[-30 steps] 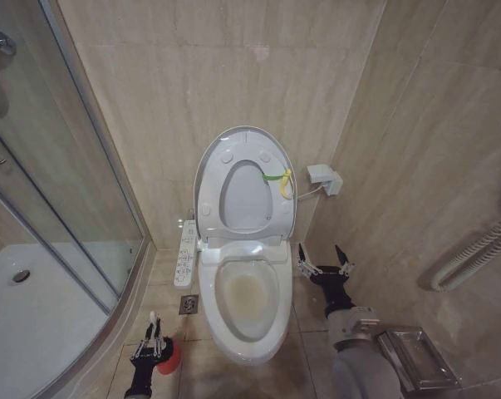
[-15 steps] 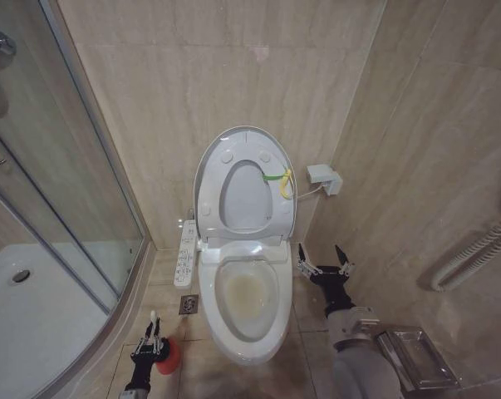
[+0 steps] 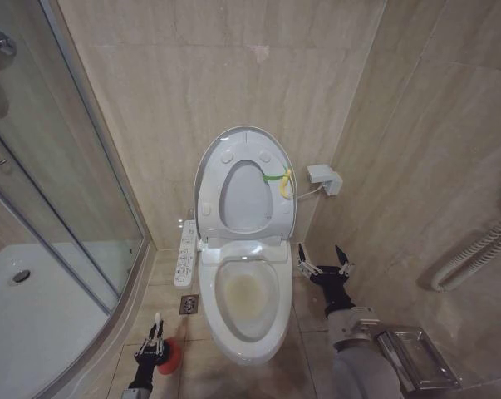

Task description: Open the toilet lid, clean the toilet bowl with a toilet brush, close the toilet lid, and flush.

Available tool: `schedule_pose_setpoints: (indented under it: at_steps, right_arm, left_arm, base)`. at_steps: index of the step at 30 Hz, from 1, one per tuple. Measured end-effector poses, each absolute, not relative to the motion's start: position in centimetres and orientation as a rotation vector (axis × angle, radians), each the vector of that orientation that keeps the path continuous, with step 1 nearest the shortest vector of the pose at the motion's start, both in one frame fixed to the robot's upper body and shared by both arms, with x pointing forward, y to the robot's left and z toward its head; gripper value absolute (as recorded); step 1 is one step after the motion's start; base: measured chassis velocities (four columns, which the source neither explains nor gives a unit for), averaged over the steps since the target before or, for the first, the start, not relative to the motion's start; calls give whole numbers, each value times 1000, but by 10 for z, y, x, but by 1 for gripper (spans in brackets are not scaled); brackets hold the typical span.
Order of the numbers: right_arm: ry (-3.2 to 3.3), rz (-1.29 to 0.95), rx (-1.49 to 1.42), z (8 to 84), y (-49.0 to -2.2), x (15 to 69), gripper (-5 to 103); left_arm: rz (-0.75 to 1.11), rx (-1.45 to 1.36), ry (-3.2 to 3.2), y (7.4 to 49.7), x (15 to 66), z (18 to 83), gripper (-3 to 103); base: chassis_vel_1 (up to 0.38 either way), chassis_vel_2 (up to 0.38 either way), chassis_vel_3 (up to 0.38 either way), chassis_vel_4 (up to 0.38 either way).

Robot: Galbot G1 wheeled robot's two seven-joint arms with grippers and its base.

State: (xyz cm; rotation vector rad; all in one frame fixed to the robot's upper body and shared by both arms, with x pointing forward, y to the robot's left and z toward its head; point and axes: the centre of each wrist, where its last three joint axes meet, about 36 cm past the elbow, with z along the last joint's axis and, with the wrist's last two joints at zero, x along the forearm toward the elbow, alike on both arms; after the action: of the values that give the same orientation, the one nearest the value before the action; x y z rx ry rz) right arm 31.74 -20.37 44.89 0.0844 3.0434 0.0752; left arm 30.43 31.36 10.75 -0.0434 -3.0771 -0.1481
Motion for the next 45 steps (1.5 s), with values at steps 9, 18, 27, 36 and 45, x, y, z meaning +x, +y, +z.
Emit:
schedule_pose_setpoints:
  at_steps: [9,18,27,36,45]
  right_arm:
    - [3043,75,84,449,-204,317,100]
    - [3043,75,84,449,-204,317,100]
    - [3043,75,84,449,-204,317,100]
    - [3043,75,84,449,-204,317,100]
    - [3043,75,84,449,-204,317,100]
  left_arm:
    - [-146,-62,-3058,319,320,98,15]
    - [-166,-115,-3042,320,326,91,15]
    - [-177,-182,-2995,318,314,81,15]
    - [-189,-167,-2981,322,307,87,16]
    - [-236,-197,-3014,327,292,94,43]
  base:
    - [0,0,0,0]
    - [0,0,0,0]
    - [0,0,0,0]
    - [0,0,0,0]
    - [0,0,0,0]
